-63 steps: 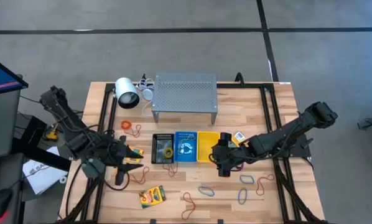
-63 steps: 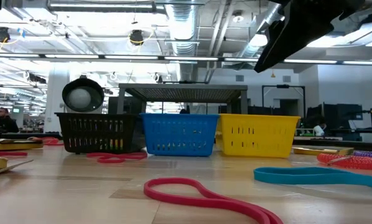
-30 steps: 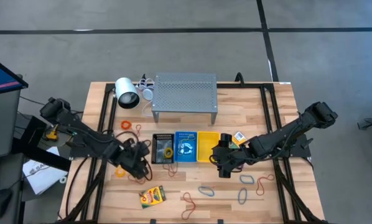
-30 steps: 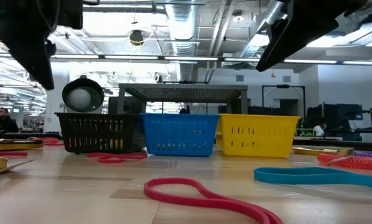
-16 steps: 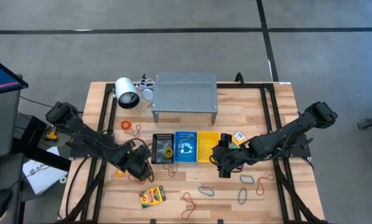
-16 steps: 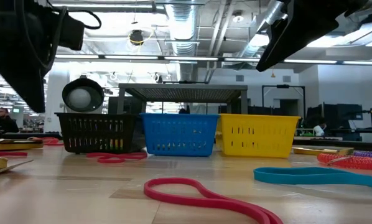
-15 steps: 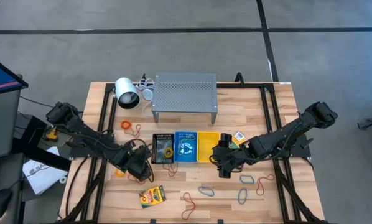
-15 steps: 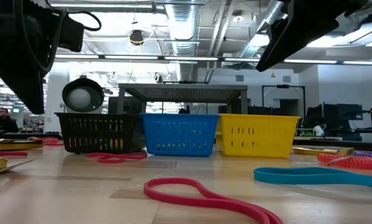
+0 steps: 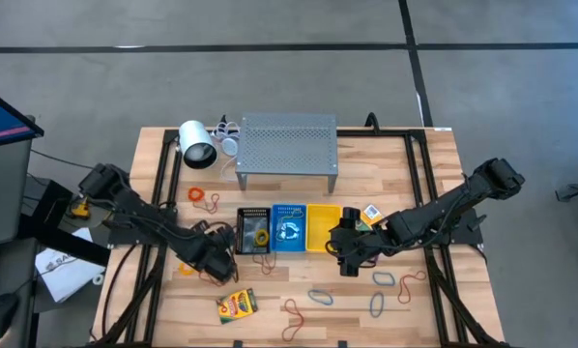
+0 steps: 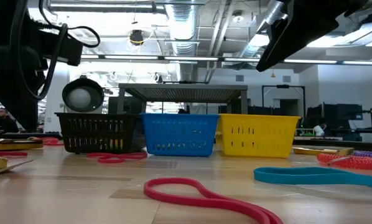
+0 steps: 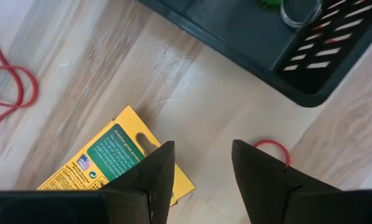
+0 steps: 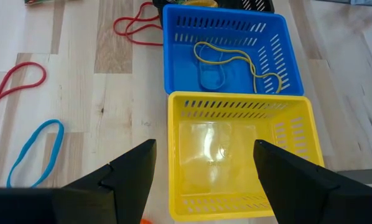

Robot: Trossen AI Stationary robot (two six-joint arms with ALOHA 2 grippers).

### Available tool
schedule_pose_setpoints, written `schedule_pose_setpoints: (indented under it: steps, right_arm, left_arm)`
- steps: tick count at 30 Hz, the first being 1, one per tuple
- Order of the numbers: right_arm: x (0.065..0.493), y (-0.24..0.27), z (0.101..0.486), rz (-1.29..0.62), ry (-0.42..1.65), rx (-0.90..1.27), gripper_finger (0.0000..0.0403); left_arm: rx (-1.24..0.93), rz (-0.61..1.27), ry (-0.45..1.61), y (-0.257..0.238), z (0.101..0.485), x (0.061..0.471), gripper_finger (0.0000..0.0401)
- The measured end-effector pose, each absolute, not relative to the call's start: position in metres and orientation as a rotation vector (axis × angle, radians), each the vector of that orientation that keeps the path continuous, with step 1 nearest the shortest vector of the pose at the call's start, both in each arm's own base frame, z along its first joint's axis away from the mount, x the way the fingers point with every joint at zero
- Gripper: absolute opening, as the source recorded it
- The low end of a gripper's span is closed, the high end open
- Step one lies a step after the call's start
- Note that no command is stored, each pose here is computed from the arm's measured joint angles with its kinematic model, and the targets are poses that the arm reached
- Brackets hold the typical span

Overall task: Pick & Place Office Desk Supplies
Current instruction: Put the yellow crayon box into the yellow basket

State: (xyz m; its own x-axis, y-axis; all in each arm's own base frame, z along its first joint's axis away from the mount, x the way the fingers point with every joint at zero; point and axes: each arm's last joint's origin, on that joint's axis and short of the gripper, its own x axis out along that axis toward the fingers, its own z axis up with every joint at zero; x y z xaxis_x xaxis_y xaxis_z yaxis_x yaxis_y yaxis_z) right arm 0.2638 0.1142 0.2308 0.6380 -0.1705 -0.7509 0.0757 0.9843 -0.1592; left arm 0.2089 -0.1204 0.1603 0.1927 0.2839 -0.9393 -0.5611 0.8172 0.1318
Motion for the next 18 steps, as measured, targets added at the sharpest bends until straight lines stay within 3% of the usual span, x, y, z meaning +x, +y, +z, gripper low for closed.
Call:
schedule_pose_setpoints:
  steps: [18]
  right_arm:
    - [0.2638,0.1142,0.2308,-0.141,0.868,-0.116,0.0265]
  left_arm:
    - [-0.209,0.699,1.336,-0.1169,0.1507,0.2024,0.0153]
